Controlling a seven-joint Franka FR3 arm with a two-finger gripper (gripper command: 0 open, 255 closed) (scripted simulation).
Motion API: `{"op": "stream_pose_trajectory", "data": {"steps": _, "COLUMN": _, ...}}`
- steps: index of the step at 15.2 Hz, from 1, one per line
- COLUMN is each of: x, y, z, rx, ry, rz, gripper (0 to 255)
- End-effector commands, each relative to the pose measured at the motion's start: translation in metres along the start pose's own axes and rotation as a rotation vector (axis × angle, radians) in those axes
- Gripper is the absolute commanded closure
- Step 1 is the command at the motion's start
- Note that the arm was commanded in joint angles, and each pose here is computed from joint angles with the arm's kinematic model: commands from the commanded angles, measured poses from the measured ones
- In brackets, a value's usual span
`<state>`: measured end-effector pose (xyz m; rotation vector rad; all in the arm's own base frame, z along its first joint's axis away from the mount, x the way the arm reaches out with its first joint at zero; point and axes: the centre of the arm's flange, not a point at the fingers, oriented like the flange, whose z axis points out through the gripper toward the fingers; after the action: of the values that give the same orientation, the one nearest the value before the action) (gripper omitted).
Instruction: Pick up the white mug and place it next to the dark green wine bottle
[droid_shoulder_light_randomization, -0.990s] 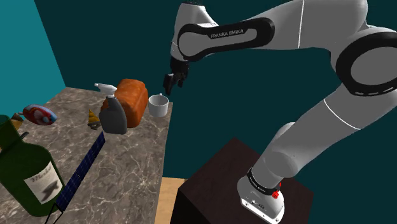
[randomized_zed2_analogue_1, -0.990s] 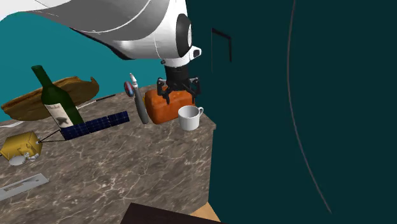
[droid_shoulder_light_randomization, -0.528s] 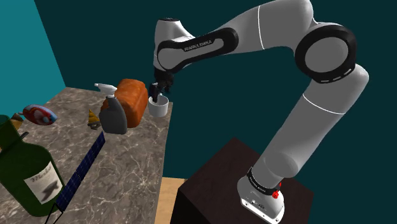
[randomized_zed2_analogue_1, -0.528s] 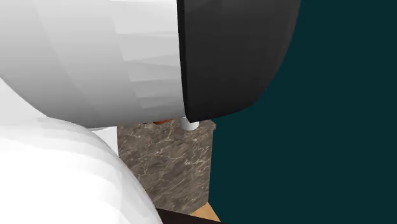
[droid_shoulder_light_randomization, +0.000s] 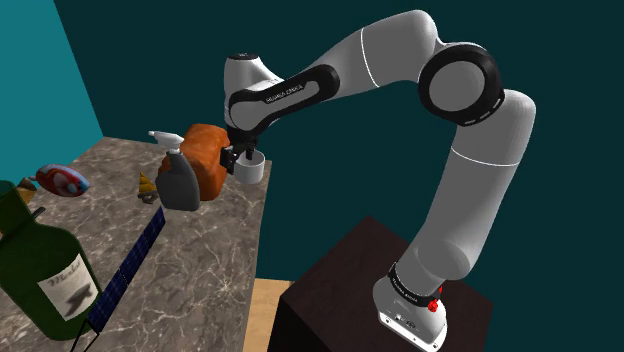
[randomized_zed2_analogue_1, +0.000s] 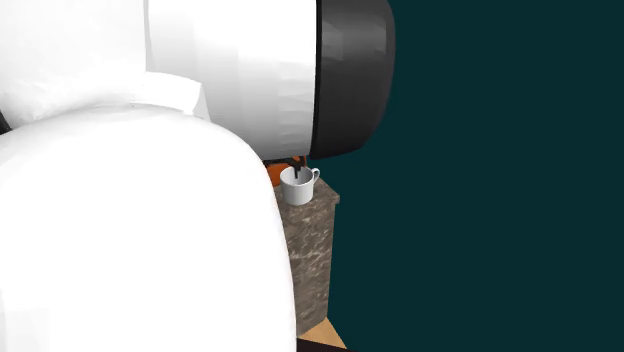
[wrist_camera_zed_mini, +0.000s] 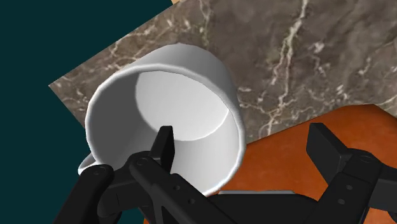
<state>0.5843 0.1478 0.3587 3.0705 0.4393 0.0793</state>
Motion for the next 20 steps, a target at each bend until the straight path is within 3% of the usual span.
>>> {"op": "stream_pose_trajectory", "data": {"steps": 1, "x": 0.001, "y": 0.0, "z": 0.01, "rx": 0.0, "ry": 0.0, "rz": 0.0, "gripper": 0}}
{"op": "stream_pose_trajectory", "data": {"steps": 4, "x": 0.001, "y": 0.0, "z": 0.024, "rx": 0.0, "ry": 0.0, "rz": 0.0, "gripper": 0}}
{"op": "stream_pose_trajectory", "data": {"steps": 11, "x": 0.001, "y": 0.0, "z": 0.024, "rx": 0.0, "ry": 0.0, "rz": 0.0, "gripper": 0}}
{"op": "stream_pose_trajectory", "data": {"steps": 12, "x": 0.001, "y": 0.0, "z": 0.024, "rx": 0.0, "ry": 0.0, "rz": 0.0, "gripper": 255}}
{"op": "stream_pose_trajectory", "data": {"steps": 20, "x": 0.001, "y": 0.0, "z": 0.024, "rx": 0.0, "ry": 0.0, "rz": 0.0, "gripper": 255}}
